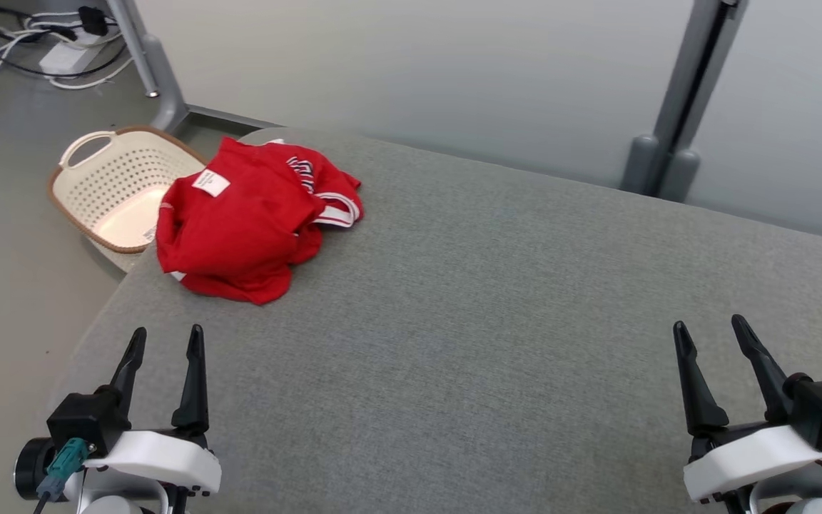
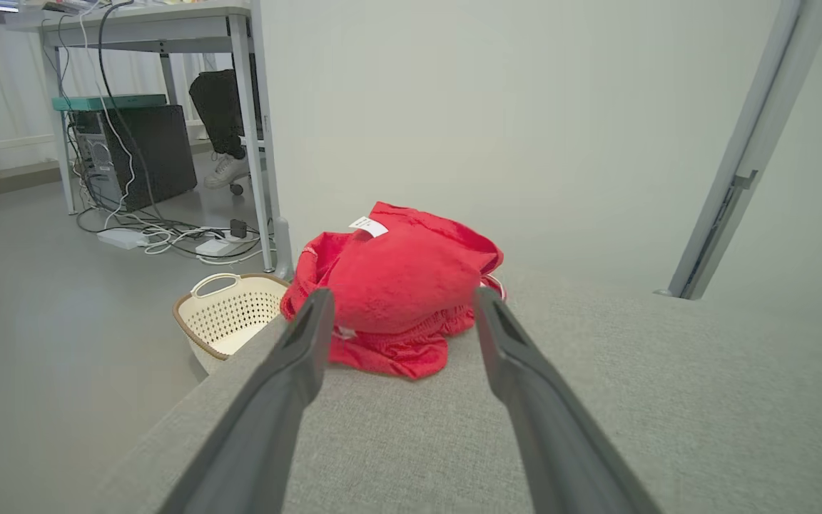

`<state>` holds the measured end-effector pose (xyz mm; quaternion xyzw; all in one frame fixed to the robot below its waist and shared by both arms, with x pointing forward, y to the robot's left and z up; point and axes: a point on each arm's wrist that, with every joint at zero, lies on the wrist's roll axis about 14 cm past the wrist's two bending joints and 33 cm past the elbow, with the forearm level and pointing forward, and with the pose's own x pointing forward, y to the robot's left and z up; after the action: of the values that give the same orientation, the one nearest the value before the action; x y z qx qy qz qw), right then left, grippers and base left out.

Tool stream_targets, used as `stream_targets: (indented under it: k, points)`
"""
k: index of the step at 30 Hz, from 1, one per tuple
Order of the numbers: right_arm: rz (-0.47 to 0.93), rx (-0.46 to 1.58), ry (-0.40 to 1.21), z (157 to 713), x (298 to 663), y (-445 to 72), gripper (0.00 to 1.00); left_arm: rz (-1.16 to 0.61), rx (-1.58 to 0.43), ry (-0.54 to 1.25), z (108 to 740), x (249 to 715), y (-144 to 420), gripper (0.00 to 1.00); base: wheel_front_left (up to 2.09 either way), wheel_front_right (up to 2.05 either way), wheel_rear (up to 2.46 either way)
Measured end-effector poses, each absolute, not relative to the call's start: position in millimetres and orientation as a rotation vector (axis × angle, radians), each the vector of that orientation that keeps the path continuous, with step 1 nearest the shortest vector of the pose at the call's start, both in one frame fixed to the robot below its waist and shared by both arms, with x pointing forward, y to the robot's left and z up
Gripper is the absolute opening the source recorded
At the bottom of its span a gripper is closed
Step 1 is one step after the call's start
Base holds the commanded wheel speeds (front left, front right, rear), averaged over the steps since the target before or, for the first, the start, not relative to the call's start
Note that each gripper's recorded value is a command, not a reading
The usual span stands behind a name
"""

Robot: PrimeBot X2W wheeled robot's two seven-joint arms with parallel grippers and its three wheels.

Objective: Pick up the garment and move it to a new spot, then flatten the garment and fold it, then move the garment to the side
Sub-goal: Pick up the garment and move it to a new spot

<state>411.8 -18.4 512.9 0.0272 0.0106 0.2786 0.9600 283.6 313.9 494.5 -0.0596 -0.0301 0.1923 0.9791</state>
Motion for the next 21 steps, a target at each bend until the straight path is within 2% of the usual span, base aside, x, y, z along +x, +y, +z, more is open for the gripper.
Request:
stream_targets:
  k: [10, 21]
  points:
    - [0.663, 0.050, 0.018, 517.6, 407.4, 18.3, 1.00, 0.500, -0.123, -0.080, 496.3, 246.2, 340.2, 1.00, 0.00, 0.00, 0.00]
    - [0.659, 0.054, 0.022, 516.1, 407.7, 17.2, 1.00, 0.496, -0.127, -0.078, 495.8, 248.9, 339.0, 1.00, 0.00, 0.00, 0.00]
